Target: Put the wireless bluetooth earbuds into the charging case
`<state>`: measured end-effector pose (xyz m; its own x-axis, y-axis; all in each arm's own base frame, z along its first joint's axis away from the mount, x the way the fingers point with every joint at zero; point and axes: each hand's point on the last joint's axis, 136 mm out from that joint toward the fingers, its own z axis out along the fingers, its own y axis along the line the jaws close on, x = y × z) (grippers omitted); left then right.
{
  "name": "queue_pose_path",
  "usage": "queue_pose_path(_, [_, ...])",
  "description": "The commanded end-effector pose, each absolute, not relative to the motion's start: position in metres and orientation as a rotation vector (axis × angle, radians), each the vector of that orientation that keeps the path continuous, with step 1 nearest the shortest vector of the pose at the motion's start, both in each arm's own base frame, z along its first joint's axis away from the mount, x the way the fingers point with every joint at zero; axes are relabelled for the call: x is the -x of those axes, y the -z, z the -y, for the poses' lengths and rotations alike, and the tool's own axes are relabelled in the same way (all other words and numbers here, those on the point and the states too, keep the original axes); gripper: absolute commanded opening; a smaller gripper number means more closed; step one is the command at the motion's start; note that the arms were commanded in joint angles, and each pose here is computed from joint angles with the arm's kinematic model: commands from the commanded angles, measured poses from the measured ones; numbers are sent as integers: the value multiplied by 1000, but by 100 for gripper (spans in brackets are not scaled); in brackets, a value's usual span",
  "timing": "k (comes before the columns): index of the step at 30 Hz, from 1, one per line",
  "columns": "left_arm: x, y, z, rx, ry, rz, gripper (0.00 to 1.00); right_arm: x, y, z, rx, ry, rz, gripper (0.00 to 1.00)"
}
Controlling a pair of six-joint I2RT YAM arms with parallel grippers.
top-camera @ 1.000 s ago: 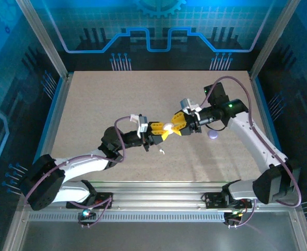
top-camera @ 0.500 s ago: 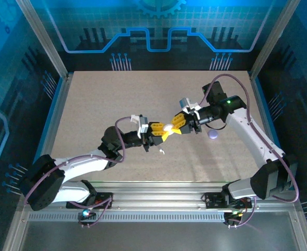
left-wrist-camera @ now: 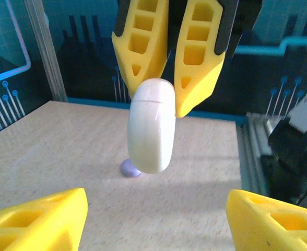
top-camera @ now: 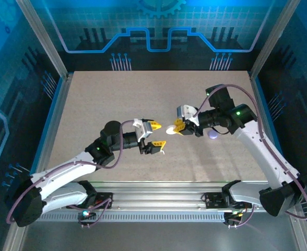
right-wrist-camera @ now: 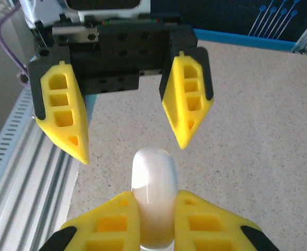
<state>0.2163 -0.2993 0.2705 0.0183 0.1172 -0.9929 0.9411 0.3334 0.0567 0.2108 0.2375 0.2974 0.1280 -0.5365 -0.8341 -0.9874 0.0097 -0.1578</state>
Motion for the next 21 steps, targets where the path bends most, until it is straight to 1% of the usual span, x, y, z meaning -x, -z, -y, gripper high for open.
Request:
queue_pose_path(1, [-213, -250, 291, -1184, 744, -1453, 71, -210, -284, -238, 1685, -630, -1533, 4])
queue_pose_path(4, [-212, -249, 291, -1204, 742, -1451, 70, -202, -282, -244, 1728, -641, -1508, 4])
queue_pose_path(9, [-210, -249, 295, -1221, 773, -1461, 64, -194, -276, -251, 1792, -641, -1475, 4])
queue_pose_path(17, [-212, -256, 298, -1206, 780, -1432, 63, -188, -267, -259, 1852, -631, -1459, 4])
queue_pose_path(21, [-212, -258, 300, -1204, 789, -1422, 59, -187, -263, -263, 1877, -623, -1457, 4])
